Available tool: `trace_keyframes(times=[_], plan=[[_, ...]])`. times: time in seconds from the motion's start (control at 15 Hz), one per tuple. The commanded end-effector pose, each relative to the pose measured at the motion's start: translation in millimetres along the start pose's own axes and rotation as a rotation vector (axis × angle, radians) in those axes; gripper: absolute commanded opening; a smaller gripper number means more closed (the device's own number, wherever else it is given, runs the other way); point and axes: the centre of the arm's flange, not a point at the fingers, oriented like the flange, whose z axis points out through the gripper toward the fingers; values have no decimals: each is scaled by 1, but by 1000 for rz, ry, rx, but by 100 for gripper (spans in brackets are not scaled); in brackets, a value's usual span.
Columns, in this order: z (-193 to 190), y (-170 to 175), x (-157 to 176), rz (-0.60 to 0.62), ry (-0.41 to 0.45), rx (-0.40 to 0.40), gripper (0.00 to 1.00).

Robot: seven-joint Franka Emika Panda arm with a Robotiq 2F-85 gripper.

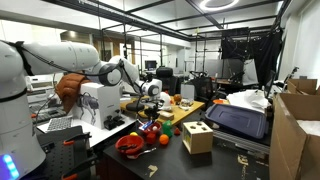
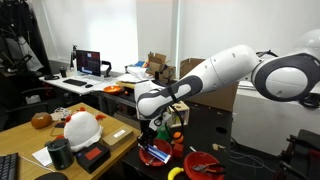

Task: Pick up the blue and white tube from the red bowl and place it on top of the wooden box

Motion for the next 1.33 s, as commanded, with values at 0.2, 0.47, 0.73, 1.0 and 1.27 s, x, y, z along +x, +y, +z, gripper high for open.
trace_keyframes(times=[0.2,0.47,0.73,1.0,1.27], plan=[[3,-2,24,11,-38,31,0],[-40,1,14,45,-22,28,2],[-101,14,11,79,12,22,3],[-149,41,3,132,11,4,3],[-171,73,-6,251,1,-5,3]])
